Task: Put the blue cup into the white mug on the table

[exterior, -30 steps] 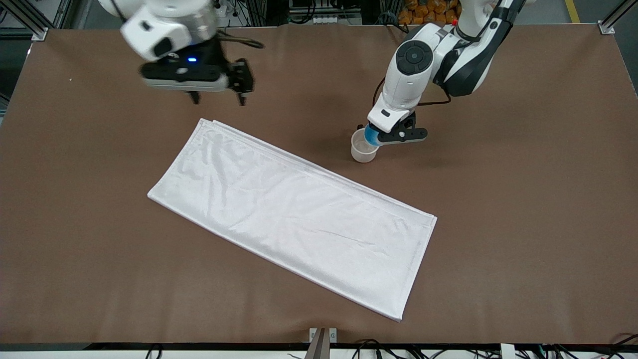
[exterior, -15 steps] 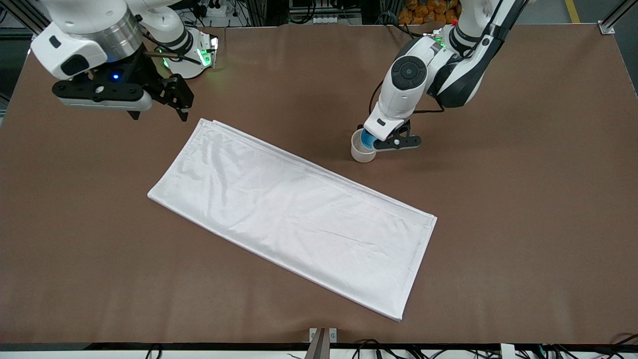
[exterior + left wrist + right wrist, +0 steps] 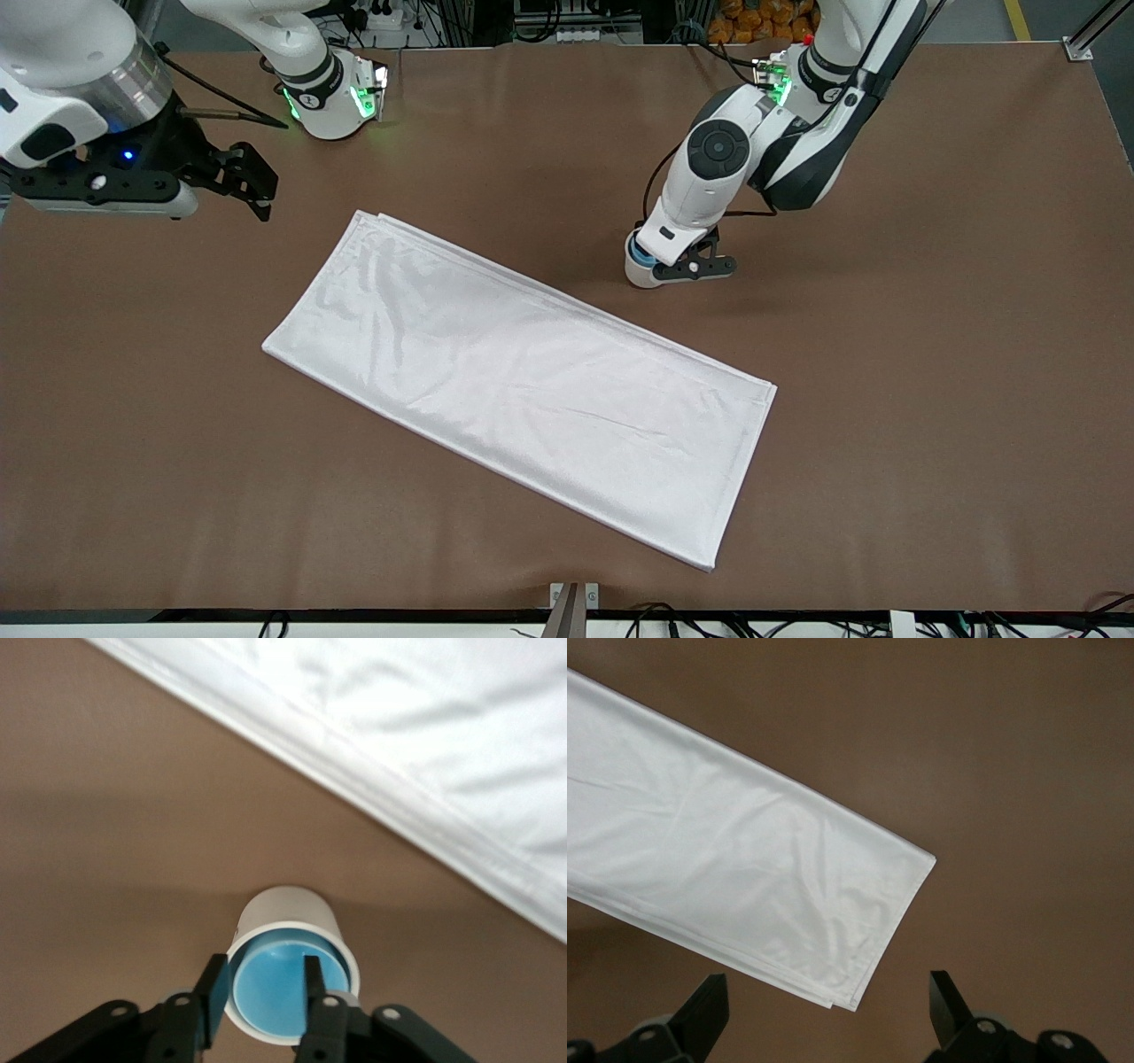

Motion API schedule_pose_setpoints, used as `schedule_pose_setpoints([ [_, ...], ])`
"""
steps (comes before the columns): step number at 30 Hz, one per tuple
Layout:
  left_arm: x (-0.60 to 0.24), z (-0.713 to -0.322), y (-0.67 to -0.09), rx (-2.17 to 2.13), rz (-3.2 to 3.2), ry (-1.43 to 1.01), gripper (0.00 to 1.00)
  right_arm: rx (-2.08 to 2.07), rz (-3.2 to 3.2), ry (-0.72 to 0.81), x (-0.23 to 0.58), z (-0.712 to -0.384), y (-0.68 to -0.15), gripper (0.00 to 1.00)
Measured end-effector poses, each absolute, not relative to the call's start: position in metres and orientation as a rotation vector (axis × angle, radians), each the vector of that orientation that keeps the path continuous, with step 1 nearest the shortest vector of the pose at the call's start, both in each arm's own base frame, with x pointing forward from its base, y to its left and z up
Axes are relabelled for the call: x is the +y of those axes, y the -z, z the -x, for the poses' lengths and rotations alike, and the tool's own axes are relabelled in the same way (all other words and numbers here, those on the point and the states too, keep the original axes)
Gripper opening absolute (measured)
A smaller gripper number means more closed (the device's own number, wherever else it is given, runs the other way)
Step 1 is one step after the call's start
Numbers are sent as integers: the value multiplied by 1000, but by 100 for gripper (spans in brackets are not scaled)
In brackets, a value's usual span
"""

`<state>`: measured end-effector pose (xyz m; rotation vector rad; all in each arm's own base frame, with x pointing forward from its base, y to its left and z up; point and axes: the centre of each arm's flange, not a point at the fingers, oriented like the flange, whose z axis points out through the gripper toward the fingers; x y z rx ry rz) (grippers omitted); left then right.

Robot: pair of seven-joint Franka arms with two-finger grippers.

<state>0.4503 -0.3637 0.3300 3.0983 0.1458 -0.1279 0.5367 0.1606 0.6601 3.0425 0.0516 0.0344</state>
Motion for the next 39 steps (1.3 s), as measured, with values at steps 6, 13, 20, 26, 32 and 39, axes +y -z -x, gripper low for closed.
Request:
schedule_pose_setpoints([
  [6, -334, -501, -370, 153, -3063, 45, 70, 64, -3049, -8, 139, -542, -656, 100],
  [13, -261, -564, -413, 163, -3030, -61, 100, -14, -3150, -2, 109, -542, -667, 100],
  [20, -215, -589, -426, 186, -3021, -106, 100, 86, -3165, -35, 79, -540, -679, 100],
  [26, -199, -595, -429, 161, -3026, -110, 100, 130, -3165, -43, 63, -537, -681, 100],
  [32, -167, -603, -441, 51, -3056, -149, 100, 140, -3162, -73, 65, -538, -667, 100],
  [39, -124, -590, -482, -96, -3124, -122, 100, 156, -3159, -84, 64, -538, -656, 100],
])
